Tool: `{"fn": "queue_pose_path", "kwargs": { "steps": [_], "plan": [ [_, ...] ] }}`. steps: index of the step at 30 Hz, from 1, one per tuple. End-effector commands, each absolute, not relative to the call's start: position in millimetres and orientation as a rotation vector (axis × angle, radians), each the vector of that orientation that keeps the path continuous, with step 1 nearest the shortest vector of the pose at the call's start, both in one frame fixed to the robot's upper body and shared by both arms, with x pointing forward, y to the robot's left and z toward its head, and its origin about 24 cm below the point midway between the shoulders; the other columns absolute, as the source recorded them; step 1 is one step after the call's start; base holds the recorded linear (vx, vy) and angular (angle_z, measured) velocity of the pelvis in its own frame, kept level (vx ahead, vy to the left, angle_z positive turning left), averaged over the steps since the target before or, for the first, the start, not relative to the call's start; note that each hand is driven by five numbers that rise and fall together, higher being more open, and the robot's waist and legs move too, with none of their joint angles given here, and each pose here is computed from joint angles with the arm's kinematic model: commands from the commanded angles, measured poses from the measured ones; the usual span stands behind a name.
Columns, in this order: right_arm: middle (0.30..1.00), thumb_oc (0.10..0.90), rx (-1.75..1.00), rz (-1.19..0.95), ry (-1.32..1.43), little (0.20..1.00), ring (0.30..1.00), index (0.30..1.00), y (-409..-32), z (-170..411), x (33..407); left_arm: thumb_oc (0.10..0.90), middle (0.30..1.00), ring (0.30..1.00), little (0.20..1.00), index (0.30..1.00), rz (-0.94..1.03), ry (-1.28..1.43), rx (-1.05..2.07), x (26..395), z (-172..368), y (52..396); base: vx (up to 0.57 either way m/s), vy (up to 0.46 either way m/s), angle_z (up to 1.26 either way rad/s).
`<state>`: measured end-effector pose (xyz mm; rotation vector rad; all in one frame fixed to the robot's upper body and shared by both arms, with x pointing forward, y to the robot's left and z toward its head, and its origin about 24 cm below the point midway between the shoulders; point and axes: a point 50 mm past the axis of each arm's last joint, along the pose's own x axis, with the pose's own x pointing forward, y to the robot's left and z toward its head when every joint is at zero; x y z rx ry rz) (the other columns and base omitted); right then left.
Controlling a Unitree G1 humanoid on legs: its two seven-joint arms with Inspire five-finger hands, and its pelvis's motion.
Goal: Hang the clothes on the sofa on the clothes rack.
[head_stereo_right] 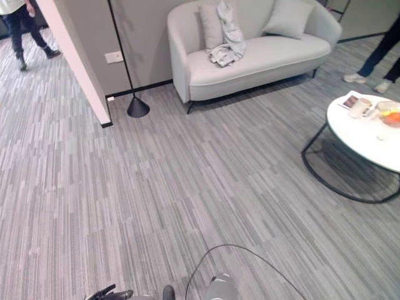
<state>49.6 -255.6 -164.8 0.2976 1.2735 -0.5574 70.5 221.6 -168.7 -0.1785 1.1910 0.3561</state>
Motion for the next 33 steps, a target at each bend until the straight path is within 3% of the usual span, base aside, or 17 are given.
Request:
{"fn": "queue_pose_path", "kwargs": {
  "steps": [1, 5, 10, 17, 22, 25, 30, 33],
  "plan": [
    [0.900, 0.800, 0.221, -0.424, 1.262, 0.900, 0.900, 0.900, -246.4, -165.2, 64.2, 0.800, 0.900, 0.900, 0.900, 0.900, 0.302, 1.114, -0.155, 91.3, -165.2, 214.6, 0.44, -0.271, 0.45],
    [0.900, 0.800, 0.159, -0.325, 1.281, 0.900, 0.900, 0.900, -236.1, -167.7, 63.6, 0.800, 0.900, 0.900, 0.900, 0.900, 0.327, 1.108, -0.158, 89.7, -164.7, 218.7, 0.36, -0.349, 0.43],
    [0.900, 0.800, 0.006, -0.144, 1.149, 0.900, 0.900, 0.900, -224.2, -159.7, 106.3, 0.800, 0.900, 0.900, 0.900, 0.900, 0.332, 1.089, -0.192, 98.0, -163.7, 214.2, 0.33, -0.458, 0.37],
    [0.900, 0.800, -0.119, -0.022, 1.111, 0.900, 0.900, 0.900, -216.8, -155.1, 123.2, 0.800, 0.900, 0.900, 0.900, 0.900, 0.340, 1.008, -0.185, 119.0, -155.2, 223.7, 0.34, -0.424, 0.08],
    [0.900, 0.800, -0.107, 0.039, 1.094, 0.900, 0.900, 0.900, -199.4, -156.4, 127.2, 0.800, 0.900, 0.900, 0.900, 0.900, 0.365, 0.997, -0.195, 114.9, -155.1, 227.1, 0.36, -0.001, -0.77],
    [0.900, 0.800, -0.163, 0.185, 1.043, 0.900, 0.900, 0.900, -170.3, -153.8, 141.2, 0.800, 0.900, 0.900, 0.900, 0.900, 0.440, 1.068, -0.197, 87.4, -159.9, 240.1, 0.59, 0.018, -1.09],
    [0.900, 0.800, -0.166, 0.270, 1.033, 0.900, 0.900, 0.900, -153.4, -154.0, 140.1, 0.800, 0.900, 0.900, 0.900, 0.900, 0.479, 1.114, -0.172, 69.3, -160.5, 252.3, 0.46, 0.125, -0.11],
    [0.900, 0.800, -0.187, 0.271, 1.020, 0.900, 0.900, 0.900, -156.1, -151.5, 147.4, 0.800, 0.900, 0.900, 0.900, 0.900, 0.454, 1.059, -0.128, 86.7, -155.0, 257.3, 0.35, 0.205, -0.37]
  ]
}}
